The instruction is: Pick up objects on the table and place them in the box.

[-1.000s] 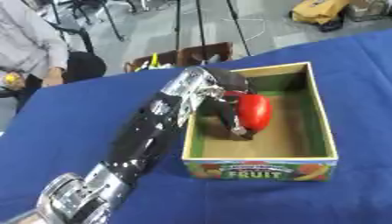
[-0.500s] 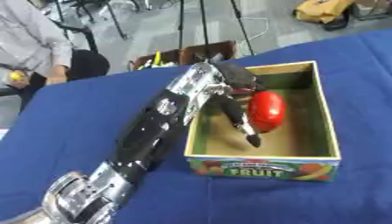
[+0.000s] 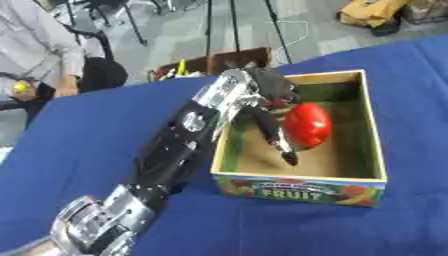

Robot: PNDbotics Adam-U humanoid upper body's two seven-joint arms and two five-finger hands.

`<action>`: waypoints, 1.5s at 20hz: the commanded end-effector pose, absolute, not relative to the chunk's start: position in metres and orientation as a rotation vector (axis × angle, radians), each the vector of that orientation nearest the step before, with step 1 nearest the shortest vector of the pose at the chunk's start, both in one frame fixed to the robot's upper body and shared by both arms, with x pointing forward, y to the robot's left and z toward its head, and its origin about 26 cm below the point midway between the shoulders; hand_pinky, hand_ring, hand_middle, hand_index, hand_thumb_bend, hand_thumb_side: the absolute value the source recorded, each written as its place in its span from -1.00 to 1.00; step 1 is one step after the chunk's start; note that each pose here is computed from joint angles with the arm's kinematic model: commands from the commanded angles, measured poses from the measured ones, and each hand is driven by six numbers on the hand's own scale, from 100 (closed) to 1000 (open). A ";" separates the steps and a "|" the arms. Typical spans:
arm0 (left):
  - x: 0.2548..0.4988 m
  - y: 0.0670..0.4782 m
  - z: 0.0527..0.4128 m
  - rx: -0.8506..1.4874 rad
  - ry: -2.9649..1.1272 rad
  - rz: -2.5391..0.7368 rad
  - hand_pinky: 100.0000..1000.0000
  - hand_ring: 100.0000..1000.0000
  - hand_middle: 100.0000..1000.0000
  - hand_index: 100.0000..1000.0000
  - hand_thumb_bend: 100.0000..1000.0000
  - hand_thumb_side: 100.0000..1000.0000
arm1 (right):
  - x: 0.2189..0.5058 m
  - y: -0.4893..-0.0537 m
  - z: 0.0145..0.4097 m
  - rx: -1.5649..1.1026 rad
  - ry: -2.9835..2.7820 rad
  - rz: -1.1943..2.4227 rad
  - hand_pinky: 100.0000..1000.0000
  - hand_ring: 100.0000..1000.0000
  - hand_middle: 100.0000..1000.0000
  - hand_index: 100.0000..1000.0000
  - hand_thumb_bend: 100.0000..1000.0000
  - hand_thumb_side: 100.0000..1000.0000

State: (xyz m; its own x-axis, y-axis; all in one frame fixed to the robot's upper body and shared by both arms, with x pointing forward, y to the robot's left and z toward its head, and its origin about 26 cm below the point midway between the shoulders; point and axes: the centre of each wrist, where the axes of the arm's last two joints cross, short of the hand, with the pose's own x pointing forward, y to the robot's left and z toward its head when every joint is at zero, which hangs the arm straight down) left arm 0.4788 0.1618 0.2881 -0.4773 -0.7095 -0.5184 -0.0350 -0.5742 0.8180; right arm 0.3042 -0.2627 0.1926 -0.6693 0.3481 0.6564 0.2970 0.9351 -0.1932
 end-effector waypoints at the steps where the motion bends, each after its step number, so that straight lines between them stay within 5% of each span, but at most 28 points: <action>1: 0.473 0.169 0.308 1.338 -1.142 -2.080 0.43 0.50 0.75 0.88 1.00 1.00 | 0.301 -0.263 0.199 -0.468 -2.370 0.088 -0.72 -1.00 -0.72 -0.27 -0.85 0.31; 17: 0.404 0.205 0.383 1.148 -1.831 -1.768 -0.07 0.13 0.45 0.74 1.00 1.00 | 0.299 -0.270 0.196 -0.506 -2.354 0.052 -0.72 -1.00 -0.71 -0.27 -0.88 0.31; 30: 0.349 0.281 0.396 0.684 -2.310 -1.156 -0.48 -0.09 0.15 0.62 0.57 1.00 | 0.297 -0.278 0.192 -0.548 -2.338 0.004 -0.72 -1.00 -0.70 -0.27 -0.90 0.31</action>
State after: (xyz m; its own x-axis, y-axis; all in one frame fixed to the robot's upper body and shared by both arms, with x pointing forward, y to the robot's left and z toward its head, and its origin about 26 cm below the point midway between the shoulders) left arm 0.3643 0.2684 0.3781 -0.7688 -0.6079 0.1985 -0.1646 0.4880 0.8572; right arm 0.2999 -0.2749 0.1839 -0.6306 0.3708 0.6818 0.3711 0.9156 -0.1548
